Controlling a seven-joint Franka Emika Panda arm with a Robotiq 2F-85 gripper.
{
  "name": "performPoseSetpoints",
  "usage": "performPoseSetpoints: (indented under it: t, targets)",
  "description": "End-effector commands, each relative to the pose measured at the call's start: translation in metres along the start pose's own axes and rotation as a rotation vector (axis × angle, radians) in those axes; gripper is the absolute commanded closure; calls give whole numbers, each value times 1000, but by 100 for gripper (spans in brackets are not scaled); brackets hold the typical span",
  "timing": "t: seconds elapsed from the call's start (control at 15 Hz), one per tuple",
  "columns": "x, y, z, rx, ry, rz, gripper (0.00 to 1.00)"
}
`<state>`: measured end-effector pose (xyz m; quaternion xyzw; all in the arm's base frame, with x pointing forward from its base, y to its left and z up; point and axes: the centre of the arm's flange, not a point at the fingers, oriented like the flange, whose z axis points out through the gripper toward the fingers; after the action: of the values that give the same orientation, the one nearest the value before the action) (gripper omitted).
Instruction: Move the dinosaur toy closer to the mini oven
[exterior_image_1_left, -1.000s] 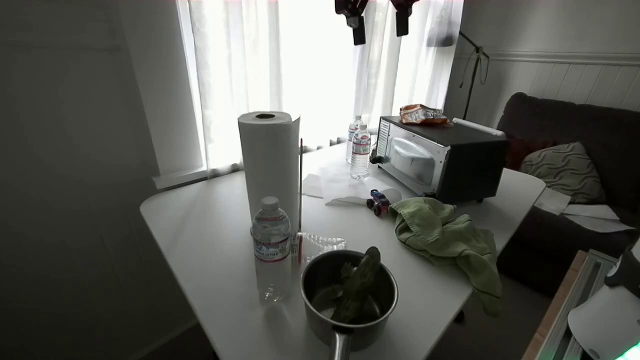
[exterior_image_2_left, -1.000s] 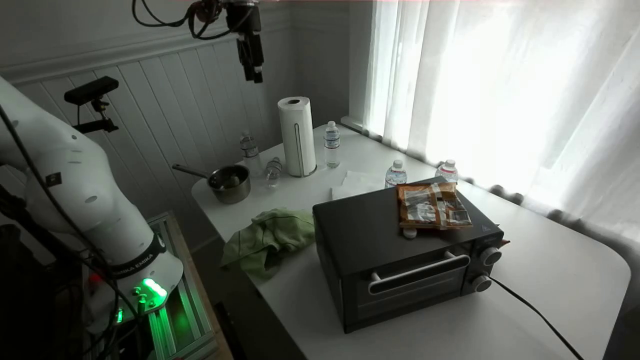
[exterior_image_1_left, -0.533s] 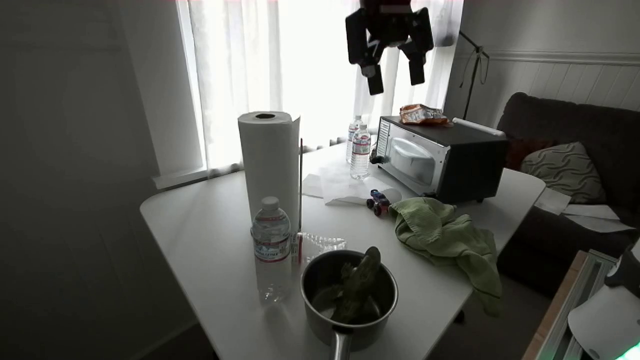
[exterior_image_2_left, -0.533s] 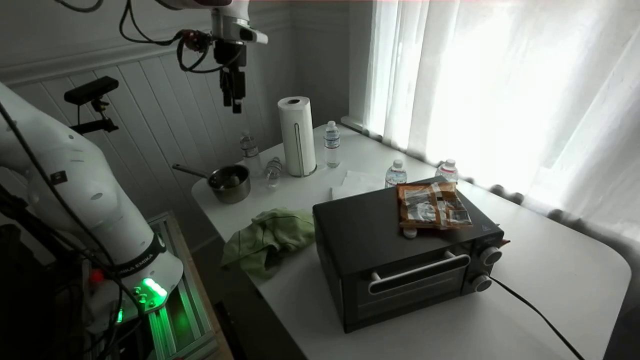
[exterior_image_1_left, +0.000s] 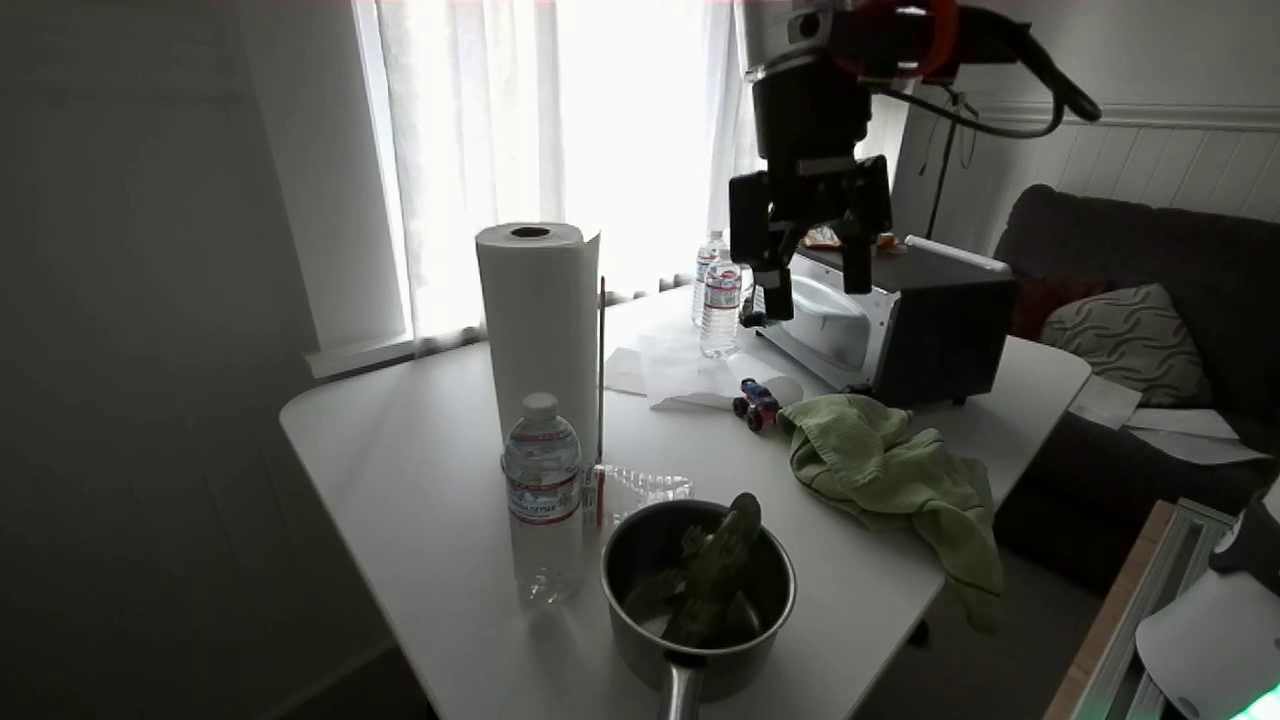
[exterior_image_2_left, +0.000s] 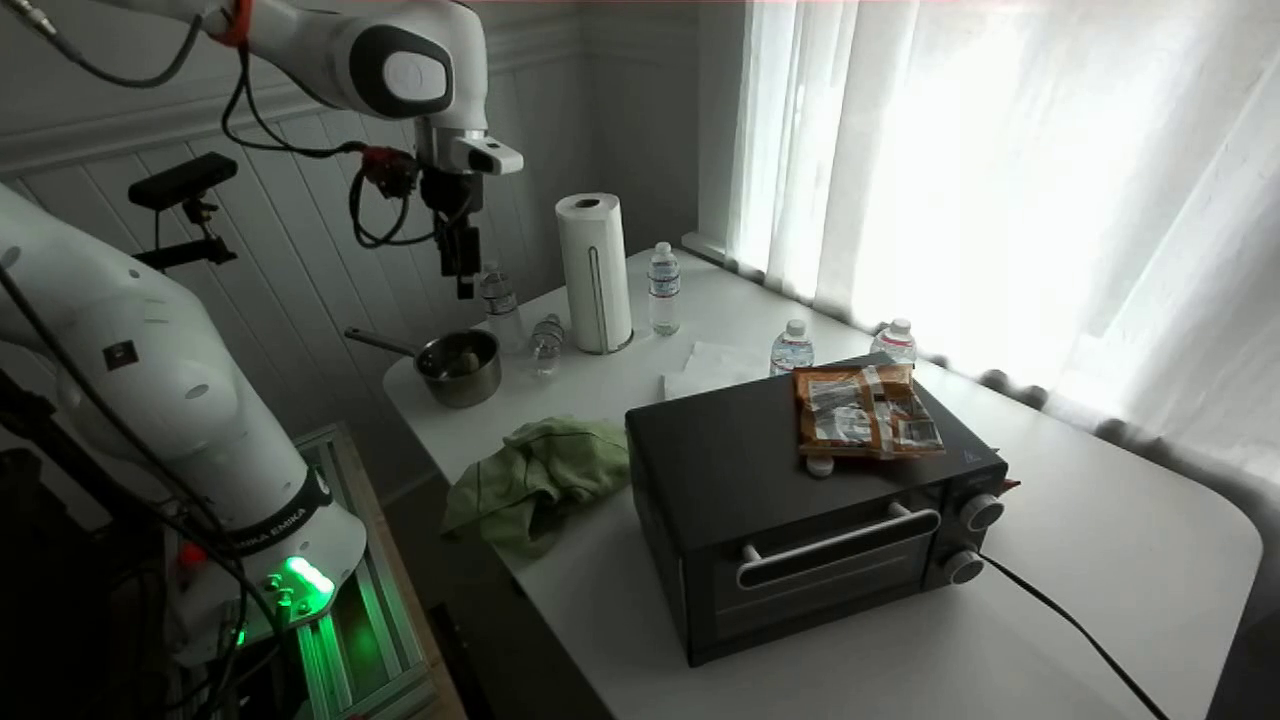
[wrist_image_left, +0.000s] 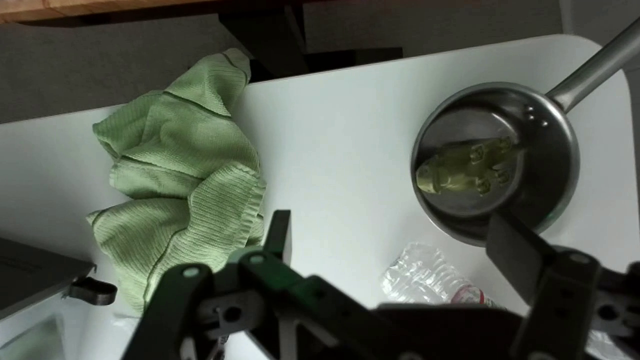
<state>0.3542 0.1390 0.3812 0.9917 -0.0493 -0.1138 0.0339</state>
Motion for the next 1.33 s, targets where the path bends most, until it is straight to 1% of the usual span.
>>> performPoseSetpoints:
  t: [0.0,0.33,0.4,0.47,0.67,0.8,1.27]
  targets:
    - [-1,1,6,-1,-1,-3,0]
    - [-2,2,8,0,3,-6,0]
    - [-1,-3,17,22,-18,-28,0]
    - [0,-5,24,19,-18,-35,0]
    - [0,-12,47,33,-73,-65,0]
    - [-1,-14,59,57,-96,-59,0]
    - [1,-23,93,140,-111,-22,0]
